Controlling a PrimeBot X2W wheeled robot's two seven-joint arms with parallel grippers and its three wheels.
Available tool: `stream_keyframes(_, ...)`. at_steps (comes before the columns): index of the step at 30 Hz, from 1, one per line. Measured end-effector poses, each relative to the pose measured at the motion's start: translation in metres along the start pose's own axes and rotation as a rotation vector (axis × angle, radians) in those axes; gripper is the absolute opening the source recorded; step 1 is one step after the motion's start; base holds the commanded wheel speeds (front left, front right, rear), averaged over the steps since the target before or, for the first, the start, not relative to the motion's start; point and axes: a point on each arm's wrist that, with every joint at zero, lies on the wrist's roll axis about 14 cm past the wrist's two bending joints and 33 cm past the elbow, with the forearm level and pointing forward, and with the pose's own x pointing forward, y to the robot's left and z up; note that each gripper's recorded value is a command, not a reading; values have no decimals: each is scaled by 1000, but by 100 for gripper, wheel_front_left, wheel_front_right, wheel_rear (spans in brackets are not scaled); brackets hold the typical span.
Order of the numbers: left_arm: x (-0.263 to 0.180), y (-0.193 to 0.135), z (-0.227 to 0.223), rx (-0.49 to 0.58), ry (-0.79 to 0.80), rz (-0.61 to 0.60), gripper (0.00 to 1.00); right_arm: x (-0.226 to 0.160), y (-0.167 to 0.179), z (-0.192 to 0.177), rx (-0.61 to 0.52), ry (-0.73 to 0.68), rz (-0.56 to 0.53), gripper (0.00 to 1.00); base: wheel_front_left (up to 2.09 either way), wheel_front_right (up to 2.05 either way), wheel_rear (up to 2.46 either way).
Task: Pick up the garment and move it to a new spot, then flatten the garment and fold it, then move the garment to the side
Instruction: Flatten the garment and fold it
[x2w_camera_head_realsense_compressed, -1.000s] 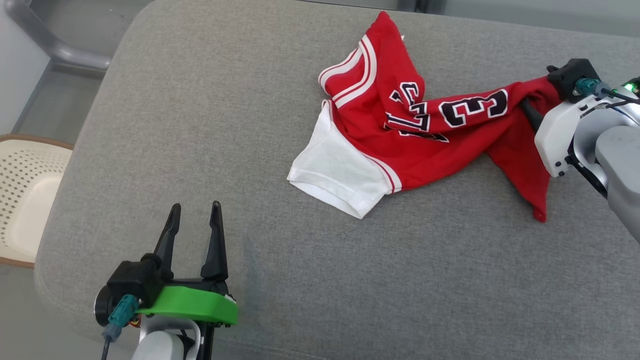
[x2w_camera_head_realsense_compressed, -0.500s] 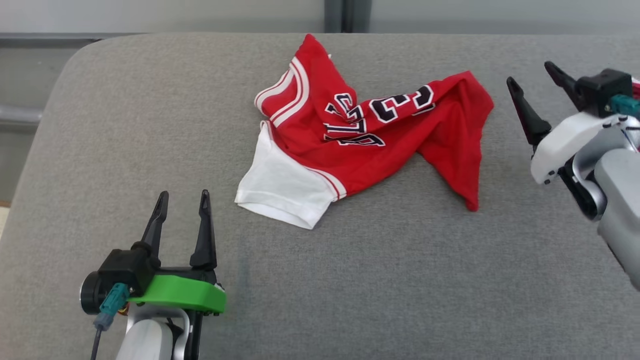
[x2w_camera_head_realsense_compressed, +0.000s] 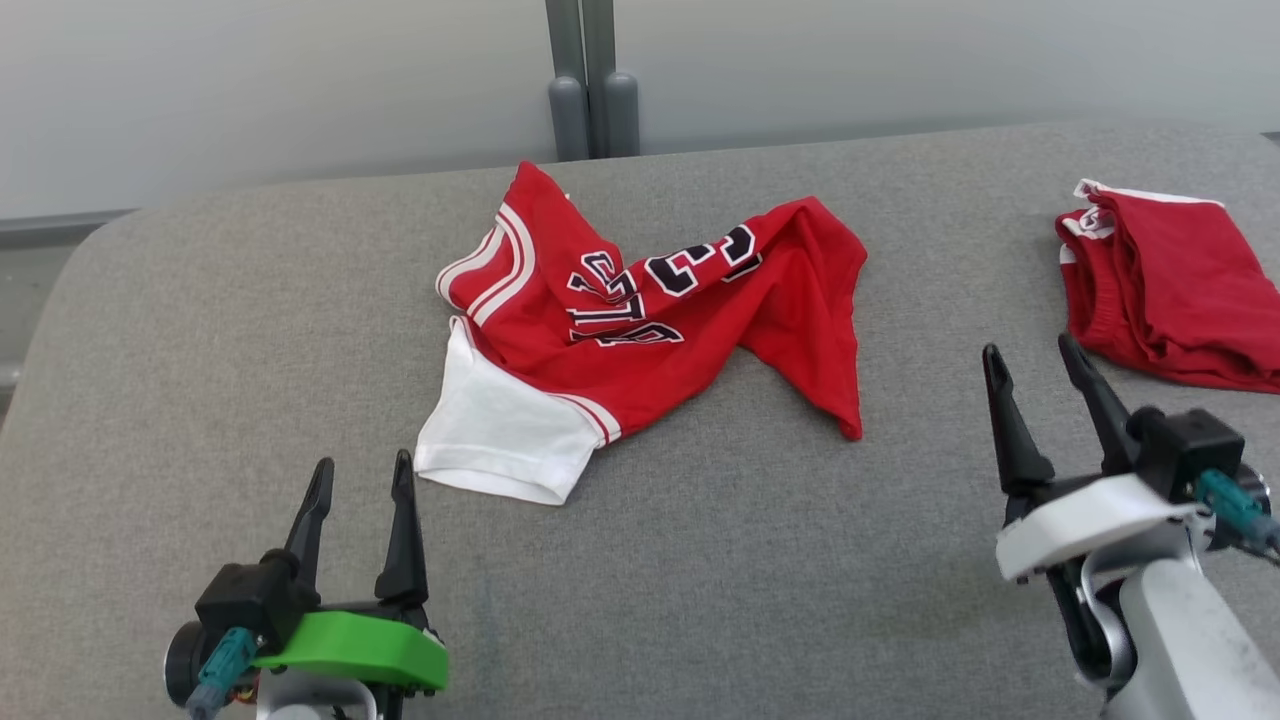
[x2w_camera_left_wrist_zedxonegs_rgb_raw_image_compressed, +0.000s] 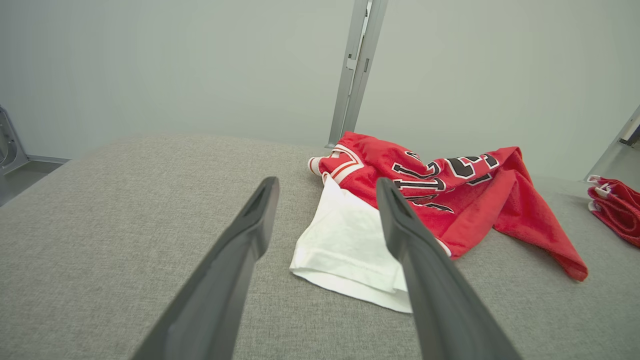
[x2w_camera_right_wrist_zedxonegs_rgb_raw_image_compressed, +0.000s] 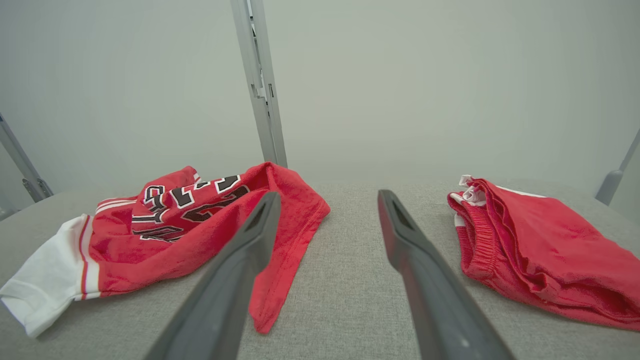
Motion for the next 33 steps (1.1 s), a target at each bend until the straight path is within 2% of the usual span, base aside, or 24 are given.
stream_keyframes(4,-12,-1,-1,-6,3,6,100,-31,6,-5,74,-8,-61,100,0,0,0)
stream_keyframes(9,-18,1,-3,-6,9,15,100,-49,18,-19,97,32,-65,100,0,0,0)
stream_keyframes(33,-28,-1,-6,1,21,10,100,-46,31,-16,107,20,-41,100,0,0,0)
